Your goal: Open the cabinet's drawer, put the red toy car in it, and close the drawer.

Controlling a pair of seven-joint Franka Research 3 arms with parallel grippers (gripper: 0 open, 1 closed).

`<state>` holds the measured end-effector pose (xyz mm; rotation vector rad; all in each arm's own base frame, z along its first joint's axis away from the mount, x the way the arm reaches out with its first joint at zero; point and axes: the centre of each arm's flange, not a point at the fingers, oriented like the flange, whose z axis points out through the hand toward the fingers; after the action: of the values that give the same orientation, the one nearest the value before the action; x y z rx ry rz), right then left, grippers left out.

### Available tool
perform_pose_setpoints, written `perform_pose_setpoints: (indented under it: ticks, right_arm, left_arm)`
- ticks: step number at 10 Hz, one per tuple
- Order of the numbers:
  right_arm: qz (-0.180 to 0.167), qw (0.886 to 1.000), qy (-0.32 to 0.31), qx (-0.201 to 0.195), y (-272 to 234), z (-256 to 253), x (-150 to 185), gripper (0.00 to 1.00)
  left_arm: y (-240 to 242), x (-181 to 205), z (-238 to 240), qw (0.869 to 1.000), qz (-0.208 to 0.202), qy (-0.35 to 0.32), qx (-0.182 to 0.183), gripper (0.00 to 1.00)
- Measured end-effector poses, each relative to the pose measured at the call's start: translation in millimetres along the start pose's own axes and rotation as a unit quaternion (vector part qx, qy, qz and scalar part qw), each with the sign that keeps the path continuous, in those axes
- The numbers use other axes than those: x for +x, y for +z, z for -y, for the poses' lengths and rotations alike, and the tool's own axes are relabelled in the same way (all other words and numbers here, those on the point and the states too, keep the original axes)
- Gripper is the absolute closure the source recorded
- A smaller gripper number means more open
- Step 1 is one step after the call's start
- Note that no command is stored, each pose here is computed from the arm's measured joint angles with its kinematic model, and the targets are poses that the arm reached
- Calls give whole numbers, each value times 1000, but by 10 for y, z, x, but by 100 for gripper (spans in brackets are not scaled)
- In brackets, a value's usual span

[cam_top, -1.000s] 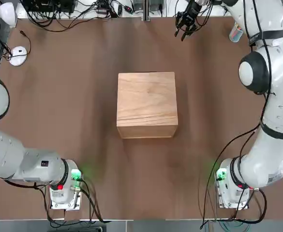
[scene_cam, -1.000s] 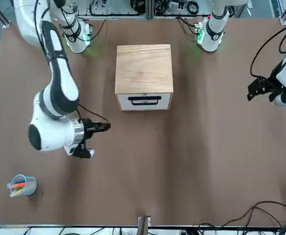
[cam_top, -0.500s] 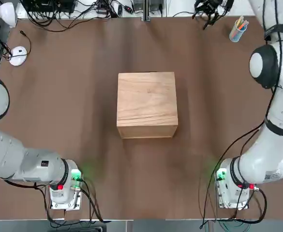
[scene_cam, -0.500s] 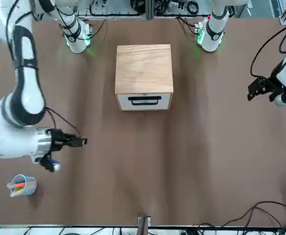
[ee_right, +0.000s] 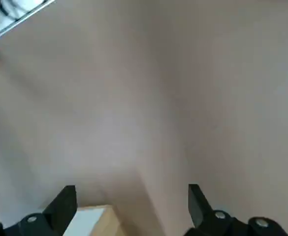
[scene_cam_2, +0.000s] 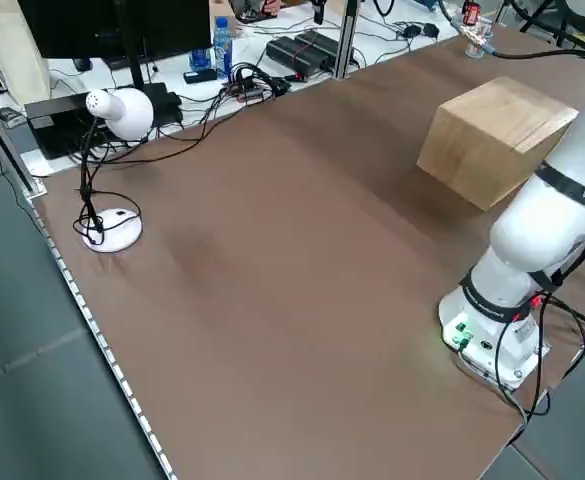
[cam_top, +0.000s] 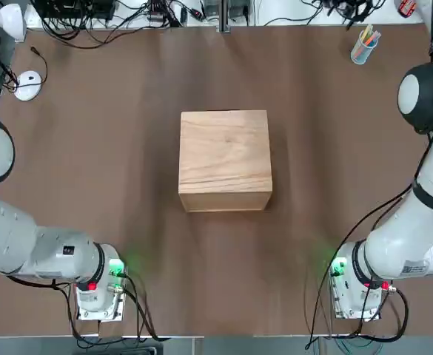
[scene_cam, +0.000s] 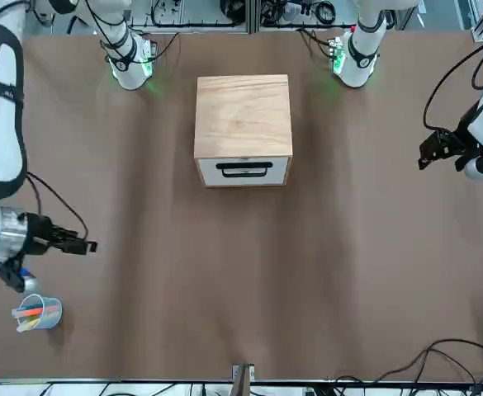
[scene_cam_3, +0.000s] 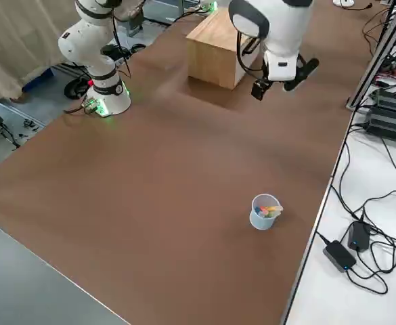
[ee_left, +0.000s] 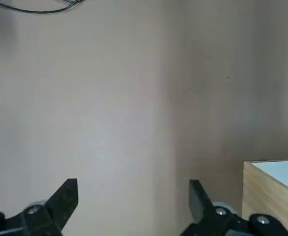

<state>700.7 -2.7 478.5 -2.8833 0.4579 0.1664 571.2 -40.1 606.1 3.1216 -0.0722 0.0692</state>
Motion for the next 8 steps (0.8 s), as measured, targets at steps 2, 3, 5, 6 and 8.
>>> perform_pose_setpoints:
  ticks: [2, 3, 5, 6, 8]
  right_arm:
    - [-48, 998, -9, -36, -524, -47, -175, 0]
    - [-71, 997, -12, -34, -798, -42, -297, 0]
    - [-102, 994, -10, -22, -1208, -132, -584, 0]
    - [-108, 994, -9, -18, -1336, -183, -734, 0]
    - [-109, 994, -9, -11, -1551, -258, -1065, 0]
  left_arm:
    - [-3, 0, 2, 1000, 0, 0, 0, 1]
    - [-4, 1, 4, 1000, 0, 0, 0, 1]
    - [-5, 1, 8, 1000, -1, -1, 0, 1]
    - [-4, 1, 11, 1000, 0, -1, 0, 1]
    - [-4, 2, 15, 1000, 0, -2, 0, 1]
